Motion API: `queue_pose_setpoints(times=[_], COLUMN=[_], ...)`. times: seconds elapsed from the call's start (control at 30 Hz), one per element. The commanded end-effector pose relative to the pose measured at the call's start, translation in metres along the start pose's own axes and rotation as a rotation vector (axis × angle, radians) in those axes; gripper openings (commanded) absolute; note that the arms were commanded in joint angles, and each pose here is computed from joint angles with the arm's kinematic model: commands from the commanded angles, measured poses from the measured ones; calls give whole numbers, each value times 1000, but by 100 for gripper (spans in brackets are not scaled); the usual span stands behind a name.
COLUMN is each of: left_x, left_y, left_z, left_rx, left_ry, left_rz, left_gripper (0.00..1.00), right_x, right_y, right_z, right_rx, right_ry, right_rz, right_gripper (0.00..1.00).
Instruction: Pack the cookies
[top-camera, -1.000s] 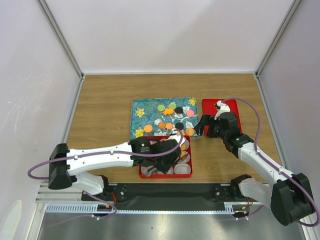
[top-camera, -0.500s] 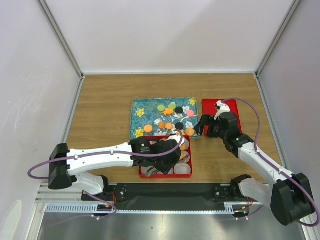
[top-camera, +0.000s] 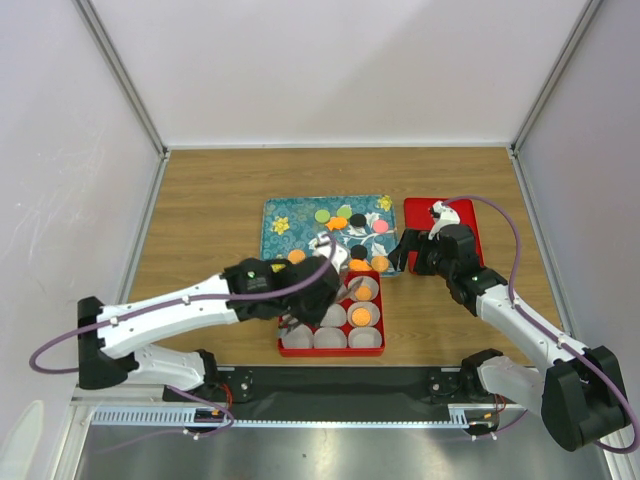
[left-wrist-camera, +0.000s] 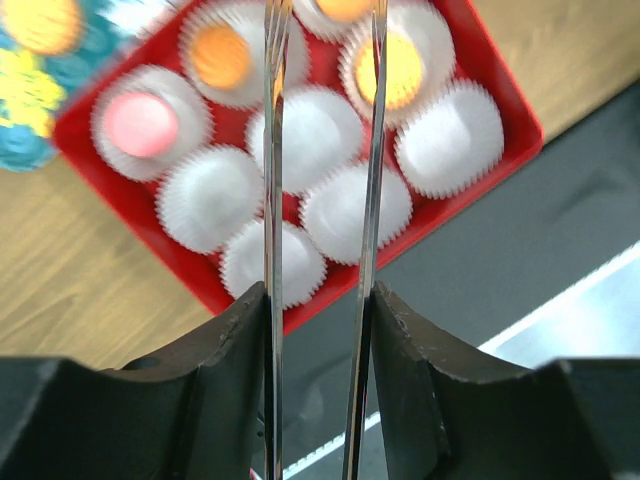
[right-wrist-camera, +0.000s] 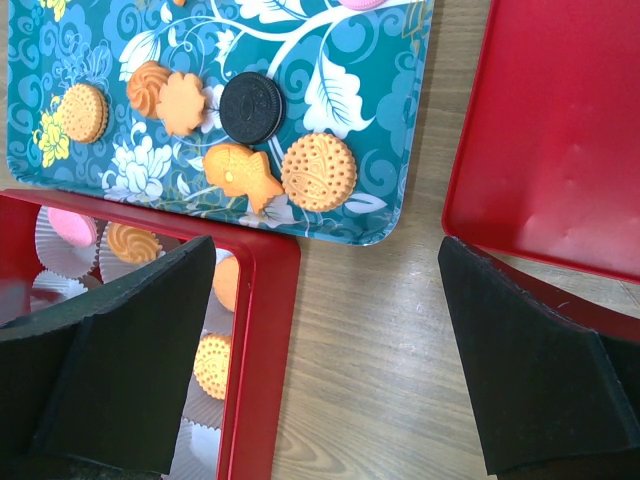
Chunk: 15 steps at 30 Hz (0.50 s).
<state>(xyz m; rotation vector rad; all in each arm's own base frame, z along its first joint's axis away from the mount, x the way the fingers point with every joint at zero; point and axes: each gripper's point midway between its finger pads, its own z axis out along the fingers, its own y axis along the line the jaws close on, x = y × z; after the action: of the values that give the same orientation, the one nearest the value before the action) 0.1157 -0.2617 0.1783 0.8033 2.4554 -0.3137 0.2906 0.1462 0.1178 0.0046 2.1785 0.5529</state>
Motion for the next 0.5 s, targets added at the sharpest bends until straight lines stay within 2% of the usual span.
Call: queue_pose_setpoints(times=[0.0, 0.17, 0.47], left_x=[-42, -86, -125], left_y=[23, 51, 106], left_z=[-24, -22, 41], left_rx=[-23, -80, -188], left_ry=[-122, -172, -82], left_rz=[-59, -63, -60], left_gripper=[48, 52, 53], right_x=[-17, -16, -17], right_y=[7, 7, 8], right_z=[0, -1, -2], right_rx=[-17, -16, -18], right_ry=[-53, -51, -56], right_rz=[-22, -24, -23], right_gripper=[100, 100, 100])
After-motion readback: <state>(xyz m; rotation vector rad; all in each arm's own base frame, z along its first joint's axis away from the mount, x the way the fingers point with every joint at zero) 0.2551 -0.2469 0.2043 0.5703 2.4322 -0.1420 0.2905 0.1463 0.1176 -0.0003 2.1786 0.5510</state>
